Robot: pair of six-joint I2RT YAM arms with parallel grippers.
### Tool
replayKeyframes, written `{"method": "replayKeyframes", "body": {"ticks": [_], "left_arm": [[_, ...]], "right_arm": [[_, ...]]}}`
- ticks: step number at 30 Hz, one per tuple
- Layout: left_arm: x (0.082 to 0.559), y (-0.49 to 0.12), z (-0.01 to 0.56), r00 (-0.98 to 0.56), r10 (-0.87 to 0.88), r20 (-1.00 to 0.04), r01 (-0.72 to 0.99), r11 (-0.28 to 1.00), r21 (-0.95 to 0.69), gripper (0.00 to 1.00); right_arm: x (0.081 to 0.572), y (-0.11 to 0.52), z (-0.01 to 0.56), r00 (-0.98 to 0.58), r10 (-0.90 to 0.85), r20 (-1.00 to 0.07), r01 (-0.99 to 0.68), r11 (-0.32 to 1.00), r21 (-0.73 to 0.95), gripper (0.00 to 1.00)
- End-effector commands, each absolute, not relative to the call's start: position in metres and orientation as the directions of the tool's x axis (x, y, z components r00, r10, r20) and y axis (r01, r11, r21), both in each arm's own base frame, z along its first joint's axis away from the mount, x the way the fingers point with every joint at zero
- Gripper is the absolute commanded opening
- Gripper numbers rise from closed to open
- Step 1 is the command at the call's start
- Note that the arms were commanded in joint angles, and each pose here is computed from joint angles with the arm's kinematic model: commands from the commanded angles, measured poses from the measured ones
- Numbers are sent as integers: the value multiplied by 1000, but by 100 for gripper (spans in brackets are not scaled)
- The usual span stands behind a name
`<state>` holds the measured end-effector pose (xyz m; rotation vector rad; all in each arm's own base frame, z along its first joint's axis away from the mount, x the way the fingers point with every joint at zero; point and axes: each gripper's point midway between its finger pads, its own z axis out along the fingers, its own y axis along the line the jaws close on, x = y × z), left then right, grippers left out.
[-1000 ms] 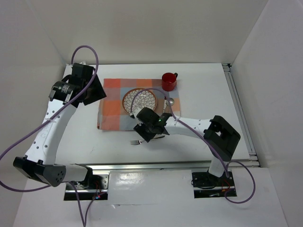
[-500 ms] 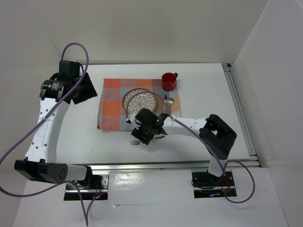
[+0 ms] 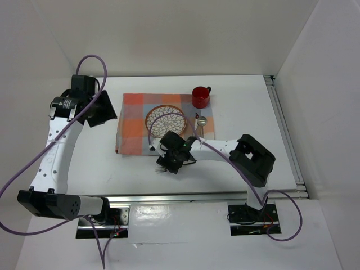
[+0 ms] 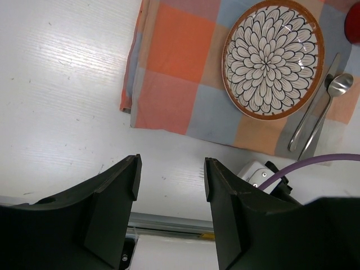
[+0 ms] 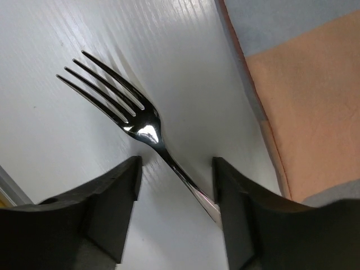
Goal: Set the dinner table for one person
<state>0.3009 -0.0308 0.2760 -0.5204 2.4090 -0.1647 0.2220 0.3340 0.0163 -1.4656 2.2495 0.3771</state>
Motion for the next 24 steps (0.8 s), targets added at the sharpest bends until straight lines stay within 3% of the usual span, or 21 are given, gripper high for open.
{"method": "replayKeyframes", "body": {"ticks": [1, 8, 9, 24], "left_arm": [[298, -32, 285, -683, -407, -607, -304, 914, -270, 65], [300, -30, 302, -652, -417, -634, -307, 909, -282, 65], [301, -30, 306, -644, -417, -641, -303, 909, -287, 65], [302, -32, 309, -647, -417, -638, -297, 909, -293, 65]], "right_arm": [[225, 339, 13, -346, -786, -513, -915, 402, 1, 60], [218, 341, 17, -369, -772, -517, -916, 398, 60, 40], [214, 339, 16, -373, -777, -507, -917, 393, 73, 33], [215, 353, 40, -343, -808, -479, -936, 335, 106, 11]]}}
